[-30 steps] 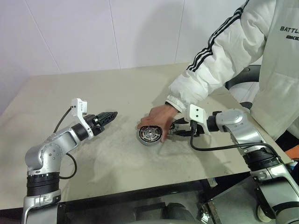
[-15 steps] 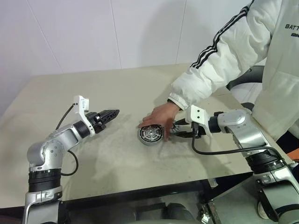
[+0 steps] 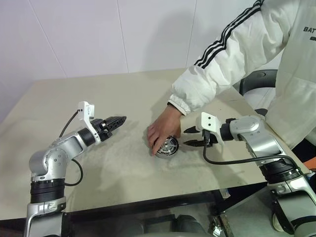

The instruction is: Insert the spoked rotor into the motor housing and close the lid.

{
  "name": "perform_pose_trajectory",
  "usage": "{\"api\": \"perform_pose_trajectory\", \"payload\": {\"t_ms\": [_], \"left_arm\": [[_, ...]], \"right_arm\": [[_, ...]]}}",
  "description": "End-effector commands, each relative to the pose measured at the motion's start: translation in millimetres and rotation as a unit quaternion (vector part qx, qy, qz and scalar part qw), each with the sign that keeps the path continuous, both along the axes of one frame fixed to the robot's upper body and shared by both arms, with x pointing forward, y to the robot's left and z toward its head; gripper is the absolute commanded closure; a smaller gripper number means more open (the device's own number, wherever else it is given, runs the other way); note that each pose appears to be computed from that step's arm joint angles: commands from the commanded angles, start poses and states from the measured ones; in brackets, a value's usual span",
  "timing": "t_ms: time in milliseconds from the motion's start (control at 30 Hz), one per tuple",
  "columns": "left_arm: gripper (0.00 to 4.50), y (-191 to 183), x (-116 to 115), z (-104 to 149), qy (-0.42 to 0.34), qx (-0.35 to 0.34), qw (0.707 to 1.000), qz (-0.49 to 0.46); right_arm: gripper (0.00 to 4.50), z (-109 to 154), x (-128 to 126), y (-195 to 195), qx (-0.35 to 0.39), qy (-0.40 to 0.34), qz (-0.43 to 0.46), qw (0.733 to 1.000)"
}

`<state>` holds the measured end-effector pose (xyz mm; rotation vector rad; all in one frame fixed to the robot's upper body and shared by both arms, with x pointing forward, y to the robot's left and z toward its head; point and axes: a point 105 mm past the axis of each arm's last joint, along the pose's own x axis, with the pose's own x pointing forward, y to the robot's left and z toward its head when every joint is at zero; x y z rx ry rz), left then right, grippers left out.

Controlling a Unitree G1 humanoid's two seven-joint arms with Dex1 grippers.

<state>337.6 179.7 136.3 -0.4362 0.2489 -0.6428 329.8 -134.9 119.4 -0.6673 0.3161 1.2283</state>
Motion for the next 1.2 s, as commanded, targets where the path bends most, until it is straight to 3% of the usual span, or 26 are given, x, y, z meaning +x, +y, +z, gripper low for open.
{"api": "perform_pose_trajectory", "payload": {"t_ms": [33,833,967,1067,1200], "left_arm": [[2.18,3,1,11,-0.026,0.002,1.000,0.003],[2.18,1,3,9,-0.024,-0.001,1.000,0.003],[2.18,-1,3,8,-0.023,-0.002,1.000,0.002],[2.18,-2,4,9,-0.022,-0.002,1.000,-0.001],[2.18,-4,7,9,-0.022,-0.002,1.000,-0.003]], "right_arm": [[2.28,16,3,5,0.003,-0.030,0.014,0.999],[2.28,15,3,5,-0.010,-0.033,0.023,0.999],[2.28,6,-4,9,-0.065,-0.062,0.076,0.993],[2.28,-6,-15,11,-0.148,-0.093,0.168,0.970],[2.28,-9,-13,16,-0.183,-0.116,0.225,0.950]]}}
